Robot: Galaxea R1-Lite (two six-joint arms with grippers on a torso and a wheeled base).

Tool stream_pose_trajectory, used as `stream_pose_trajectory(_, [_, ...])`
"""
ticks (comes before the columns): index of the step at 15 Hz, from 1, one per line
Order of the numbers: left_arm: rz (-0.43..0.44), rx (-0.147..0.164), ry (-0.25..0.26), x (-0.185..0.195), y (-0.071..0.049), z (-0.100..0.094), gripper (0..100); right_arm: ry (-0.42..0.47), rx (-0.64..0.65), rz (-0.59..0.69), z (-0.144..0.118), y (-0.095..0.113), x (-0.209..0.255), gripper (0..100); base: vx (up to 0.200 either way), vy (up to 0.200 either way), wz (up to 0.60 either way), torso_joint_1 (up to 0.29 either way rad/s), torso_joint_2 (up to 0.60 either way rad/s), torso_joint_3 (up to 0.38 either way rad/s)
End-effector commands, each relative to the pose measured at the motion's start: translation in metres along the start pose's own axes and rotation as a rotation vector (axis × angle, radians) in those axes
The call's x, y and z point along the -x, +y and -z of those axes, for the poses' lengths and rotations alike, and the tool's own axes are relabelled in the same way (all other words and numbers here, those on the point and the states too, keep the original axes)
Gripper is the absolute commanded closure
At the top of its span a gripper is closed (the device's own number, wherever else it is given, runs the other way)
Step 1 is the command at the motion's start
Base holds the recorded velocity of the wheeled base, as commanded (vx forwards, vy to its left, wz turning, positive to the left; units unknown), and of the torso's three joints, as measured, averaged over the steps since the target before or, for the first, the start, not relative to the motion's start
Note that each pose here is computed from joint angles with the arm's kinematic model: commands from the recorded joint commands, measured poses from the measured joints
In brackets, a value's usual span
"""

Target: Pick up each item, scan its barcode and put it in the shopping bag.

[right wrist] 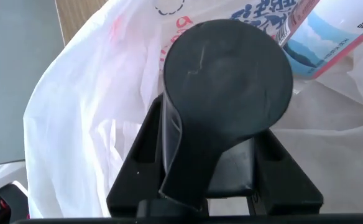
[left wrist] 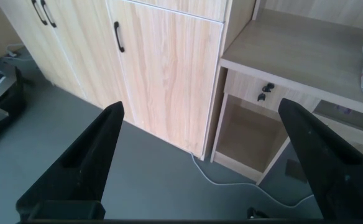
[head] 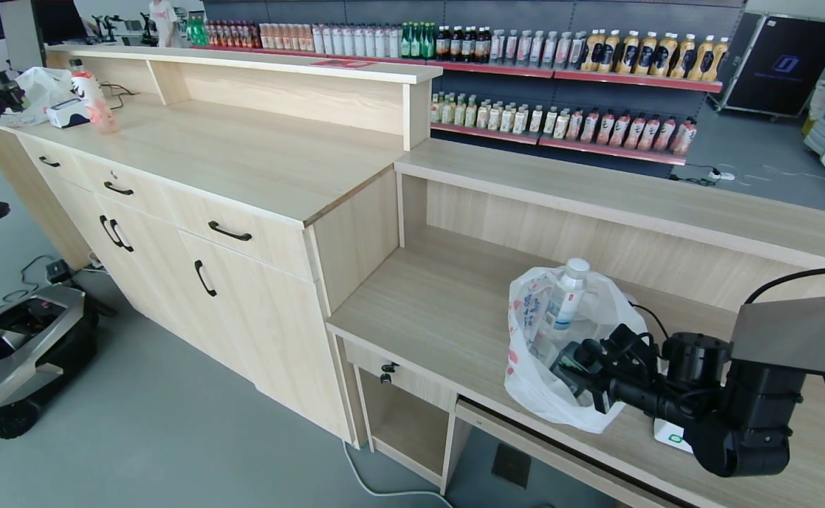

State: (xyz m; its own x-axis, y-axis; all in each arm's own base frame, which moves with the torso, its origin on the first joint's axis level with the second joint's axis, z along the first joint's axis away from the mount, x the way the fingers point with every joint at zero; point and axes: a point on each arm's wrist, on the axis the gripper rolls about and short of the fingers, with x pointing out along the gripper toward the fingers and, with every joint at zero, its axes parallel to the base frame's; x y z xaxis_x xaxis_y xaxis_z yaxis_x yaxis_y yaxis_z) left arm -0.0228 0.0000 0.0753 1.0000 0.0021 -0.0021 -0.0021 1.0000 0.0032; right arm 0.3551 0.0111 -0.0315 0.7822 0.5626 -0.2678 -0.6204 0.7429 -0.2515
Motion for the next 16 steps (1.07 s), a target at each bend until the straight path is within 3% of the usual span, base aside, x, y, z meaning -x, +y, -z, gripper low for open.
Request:
stream_pose_trajectory(1, [-0.001,0.0,-0.001,0.0,0.0,0.0,0,0.006,-0.003,-0.001,0.003,0.0,-0.001,100,0.0,0.0,0.0,0.0,0.0,0.0])
stream_pose_trajectory(9, [-0.001,0.0,-0.001,0.0,0.0,0.0,0,0.014,-0.01,0.002,0.005,0.001,0.002,100,0.0,0.0,0.0,0.0,0.0,0.0])
stream_pose_trajectory(10, [-0.001,0.0,-0.001,0.0,0.0,0.0,0,0.019,-0.013,0.0,0.005,0.002,0.003,0,0.0,0.0,0.0,0.0,0.0,0.0])
stream_pose_trajectory(13, [-0.001,0.0,-0.001,0.0,0.0,0.0,0,0.004,-0.011,0.008,-0.002,-0.001,0.005,0,0.0,0.0,0.0,0.0,0.0,0.0])
stream_pose_trajectory(16, [-0.001,0.0,-0.001,0.0,0.0,0.0,0,-0.085,-0.014,0.046,-0.048,-0.012,0.019,0,0.0,0.0,0.0,0.0,0.0,0.0])
